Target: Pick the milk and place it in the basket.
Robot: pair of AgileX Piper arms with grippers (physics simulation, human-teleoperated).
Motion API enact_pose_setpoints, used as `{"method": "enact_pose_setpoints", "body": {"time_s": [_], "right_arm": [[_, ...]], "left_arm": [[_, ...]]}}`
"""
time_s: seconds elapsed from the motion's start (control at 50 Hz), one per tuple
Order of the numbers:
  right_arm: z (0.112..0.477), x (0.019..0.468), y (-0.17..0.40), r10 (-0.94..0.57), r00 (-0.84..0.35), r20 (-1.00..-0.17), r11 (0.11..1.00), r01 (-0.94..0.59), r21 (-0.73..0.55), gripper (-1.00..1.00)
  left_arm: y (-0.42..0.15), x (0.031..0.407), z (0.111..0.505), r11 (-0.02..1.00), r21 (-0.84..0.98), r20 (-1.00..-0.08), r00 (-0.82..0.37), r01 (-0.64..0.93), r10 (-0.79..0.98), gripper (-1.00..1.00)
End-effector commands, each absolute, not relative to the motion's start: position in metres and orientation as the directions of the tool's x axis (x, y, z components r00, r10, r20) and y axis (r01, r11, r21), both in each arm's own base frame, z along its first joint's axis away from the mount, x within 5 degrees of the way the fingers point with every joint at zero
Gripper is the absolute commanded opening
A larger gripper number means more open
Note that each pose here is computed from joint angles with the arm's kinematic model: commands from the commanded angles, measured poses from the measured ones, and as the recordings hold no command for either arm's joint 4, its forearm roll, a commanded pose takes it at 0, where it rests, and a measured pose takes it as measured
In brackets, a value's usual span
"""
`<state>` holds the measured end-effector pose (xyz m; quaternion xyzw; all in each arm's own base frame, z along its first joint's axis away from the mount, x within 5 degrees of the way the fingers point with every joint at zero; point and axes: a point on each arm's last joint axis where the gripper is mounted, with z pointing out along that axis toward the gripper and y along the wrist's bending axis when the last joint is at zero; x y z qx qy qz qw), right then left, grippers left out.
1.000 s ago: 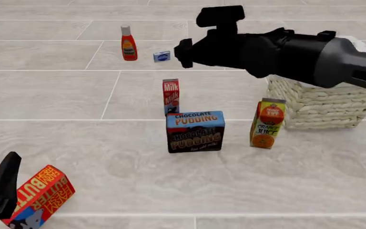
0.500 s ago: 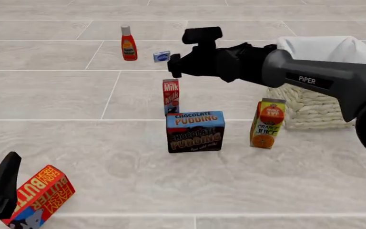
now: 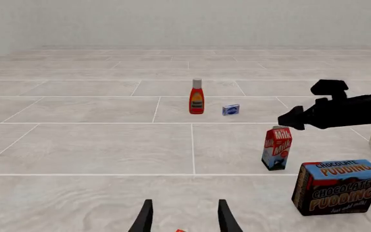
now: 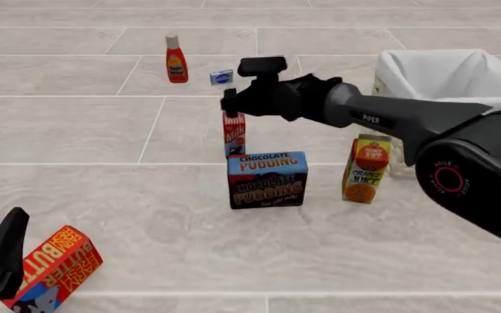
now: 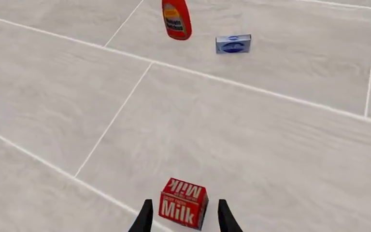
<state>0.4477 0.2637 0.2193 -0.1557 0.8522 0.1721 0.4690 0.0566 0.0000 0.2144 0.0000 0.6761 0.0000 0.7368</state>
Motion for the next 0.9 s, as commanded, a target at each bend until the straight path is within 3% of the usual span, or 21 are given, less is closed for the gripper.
{"method": "enact_pose_setpoints", "body": {"time_s": [0.02, 0.74, 0.76, 0.9], "right_arm": [[0.193, 0.459, 0.273, -0.092, -0.548, -0.831, 0.897, -0.409, 0.171, 1.00], [0.143, 0.469, 0.286, -0.070, -0.615, -0.785, 0.903, -0.373, 0.212, 1.00], [0.146, 0.466, 0.289, -0.063, -0.611, -0.789, 0.900, -0.377, 0.220, -1.00], [0.157, 0.465, 0.285, -0.065, -0.599, -0.798, 0.900, -0.381, 0.212, -1.00]], "left_arm": [[0.000, 0.057, 0.214, 1.000, 0.000, -0.996, 0.086, 0.000, 0.000, 1.00], [0.000, 0.057, 0.214, 1.000, 0.000, -0.996, 0.086, 0.000, 0.000, 1.00], [0.000, 0.057, 0.214, 1.000, 0.000, -0.996, 0.086, 0.000, 0.000, 1.00], [0.000, 0.057, 0.214, 1.000, 0.000, -0.996, 0.086, 0.000, 0.000, 1.00]]}}
